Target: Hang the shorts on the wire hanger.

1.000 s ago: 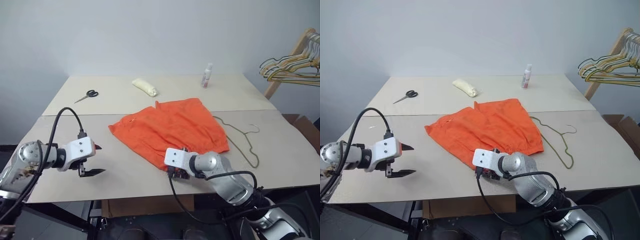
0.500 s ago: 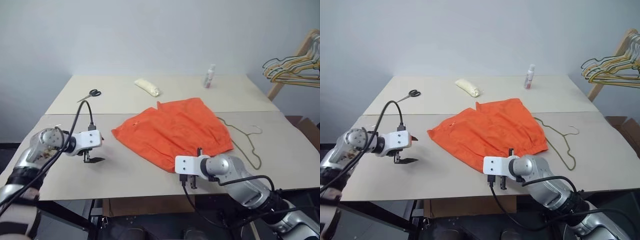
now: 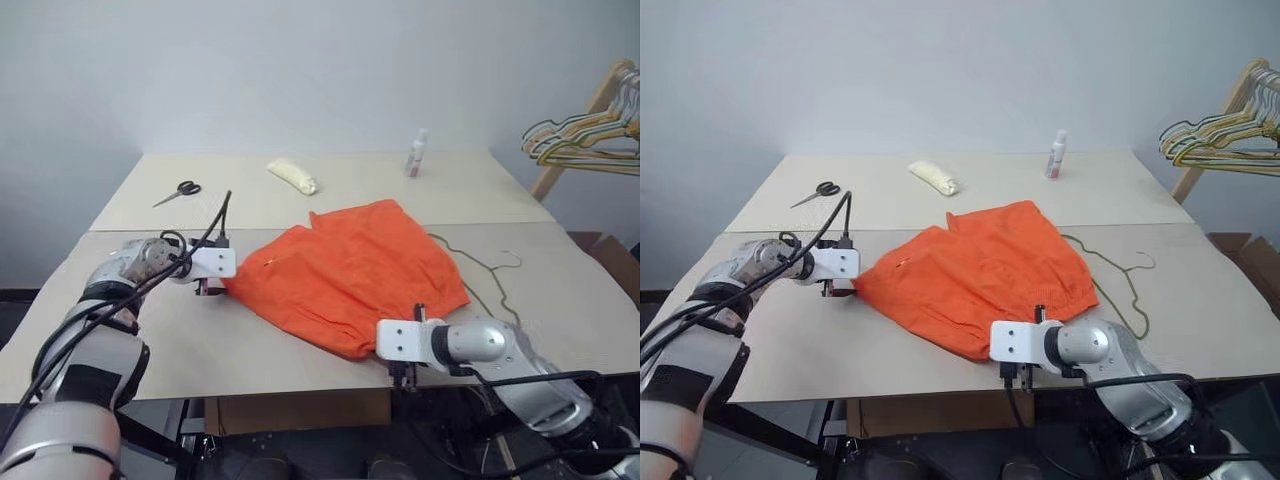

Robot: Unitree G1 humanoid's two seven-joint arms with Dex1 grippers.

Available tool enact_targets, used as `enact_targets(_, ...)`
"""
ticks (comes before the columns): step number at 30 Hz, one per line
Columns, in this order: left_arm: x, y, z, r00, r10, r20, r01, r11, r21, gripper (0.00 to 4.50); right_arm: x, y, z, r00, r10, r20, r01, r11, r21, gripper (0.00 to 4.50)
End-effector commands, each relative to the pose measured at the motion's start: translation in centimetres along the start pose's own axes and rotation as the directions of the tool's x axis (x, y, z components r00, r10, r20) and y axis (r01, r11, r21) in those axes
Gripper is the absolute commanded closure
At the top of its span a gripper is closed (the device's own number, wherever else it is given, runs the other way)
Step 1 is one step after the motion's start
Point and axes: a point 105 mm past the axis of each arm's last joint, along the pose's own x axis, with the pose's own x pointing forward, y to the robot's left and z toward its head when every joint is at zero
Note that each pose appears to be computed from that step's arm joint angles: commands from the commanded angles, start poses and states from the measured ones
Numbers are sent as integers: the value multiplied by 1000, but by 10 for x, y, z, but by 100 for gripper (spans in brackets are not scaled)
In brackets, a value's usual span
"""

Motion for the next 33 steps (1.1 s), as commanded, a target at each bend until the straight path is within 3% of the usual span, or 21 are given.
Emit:
enact_targets(1, 8, -11, 9, 997, -64, 43, 64, 998, -3, 0, -7, -8, 10, 998, -48, 35, 49, 998, -35, 449)
enact_targets(4, 8, -16, 14, 992, -94, 85, 95, 995, -10, 57, -5, -9, 9, 998, -59, 31, 60, 998, -34, 450)
enact_targets(9, 6, -27, 20, 976, -145, 163, 148, 989, -8, 223, 0, -11, 10, 997, -71, 39, 72, 997, -29, 450)
enact_targets(16, 3, -31, 10, 982, -142, 128, 144, 990, -6, 448, 4, -14, 9, 996, -85, 36, 86, 996, -24, 450)
enact_targets(22, -8, -28, -4, 987, -131, 99, 136, 989, -52, 448, 6, -24, -2, 991, -135, -11, 134, 991, -14, 450)
enact_targets(28, -42, -40, -28, 976, -209, 61, 209, 978, -8, 448, 3, -52, -18, 963, -250, -95, 246, 968, -54, 450)
enact_targets(33, -67, -58, -26, 962, -256, 91, 255, 967, 18, 448, 2, -68, -11, 960, -278, -26, 273, 953, -131, 450)
